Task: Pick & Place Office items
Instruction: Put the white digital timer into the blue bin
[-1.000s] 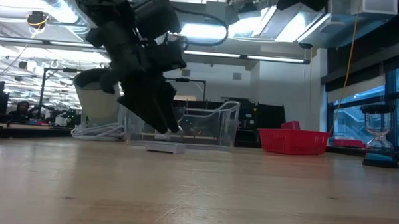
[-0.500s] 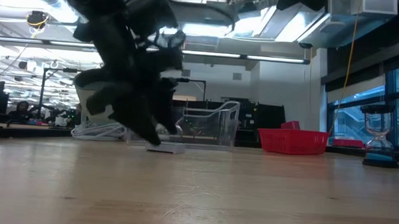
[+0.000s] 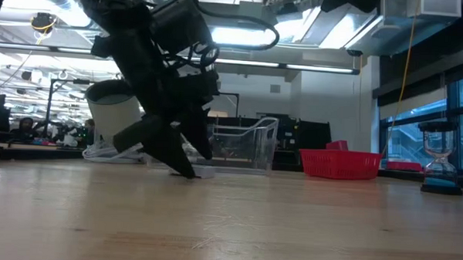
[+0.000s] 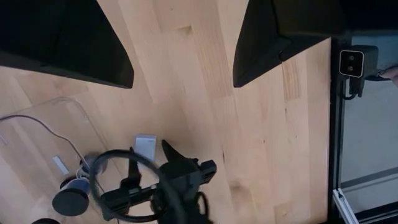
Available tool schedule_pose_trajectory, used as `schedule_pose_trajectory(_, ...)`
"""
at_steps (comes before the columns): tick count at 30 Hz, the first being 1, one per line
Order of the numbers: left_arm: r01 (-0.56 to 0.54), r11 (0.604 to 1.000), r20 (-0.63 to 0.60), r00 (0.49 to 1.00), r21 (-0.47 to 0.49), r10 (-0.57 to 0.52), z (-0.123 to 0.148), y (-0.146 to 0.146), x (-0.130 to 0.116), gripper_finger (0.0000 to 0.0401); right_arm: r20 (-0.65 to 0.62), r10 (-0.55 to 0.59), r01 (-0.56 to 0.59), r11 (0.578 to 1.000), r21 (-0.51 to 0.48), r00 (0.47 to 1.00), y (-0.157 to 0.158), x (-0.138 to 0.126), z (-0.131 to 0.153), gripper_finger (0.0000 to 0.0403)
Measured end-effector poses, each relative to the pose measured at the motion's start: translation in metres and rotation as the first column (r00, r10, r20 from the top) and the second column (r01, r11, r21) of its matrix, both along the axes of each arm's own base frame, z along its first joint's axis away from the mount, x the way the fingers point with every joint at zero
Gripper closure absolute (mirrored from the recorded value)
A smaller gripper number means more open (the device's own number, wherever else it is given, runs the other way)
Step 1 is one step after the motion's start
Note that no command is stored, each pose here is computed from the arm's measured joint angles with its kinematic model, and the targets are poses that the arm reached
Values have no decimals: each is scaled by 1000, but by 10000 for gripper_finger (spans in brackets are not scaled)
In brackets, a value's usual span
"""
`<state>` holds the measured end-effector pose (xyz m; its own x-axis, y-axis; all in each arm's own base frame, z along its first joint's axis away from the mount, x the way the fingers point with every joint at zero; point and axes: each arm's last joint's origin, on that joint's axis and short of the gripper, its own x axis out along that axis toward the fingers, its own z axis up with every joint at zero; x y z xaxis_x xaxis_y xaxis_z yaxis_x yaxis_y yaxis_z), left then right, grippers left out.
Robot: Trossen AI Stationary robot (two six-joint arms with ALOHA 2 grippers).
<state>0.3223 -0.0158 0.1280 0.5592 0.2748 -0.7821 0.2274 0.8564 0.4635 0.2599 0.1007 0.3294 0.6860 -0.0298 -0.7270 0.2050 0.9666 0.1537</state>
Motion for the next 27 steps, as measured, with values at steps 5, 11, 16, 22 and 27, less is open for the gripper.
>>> schedule_pose_trajectory(5, -70, 988, -15, 998, -141, 68, -3, 16, -1, 121, 0, -2, 2, 1000, -2, 1000, 0, 0, 0, 123)
schedule_pose_trajectory(11, -179, 950, -19, 983, -254, 180, -5, 20, -2, 120, -1, 0, 0, 1000, 3, 1000, 0, 0, 0, 123)
schedule_pose_trajectory(16, -166, 925, -42, 986, -341, 162, -6, 19, -2, 121, -2, 3, -3, 1000, 0, 1000, 0, 0, 0, 123)
schedule_pose_trajectory(22, -160, 884, -103, 986, -439, 128, -8, 11, -6, 121, -2, 3, -3, 1000, -1, 1000, 0, 0, 0, 123)
schedule_pose_trajectory(27, -181, 890, -105, 983, -420, 150, -8, 7, -7, 134, -2, 14, -14, 1000, -11, 1000, 0, 0, 0, 123)
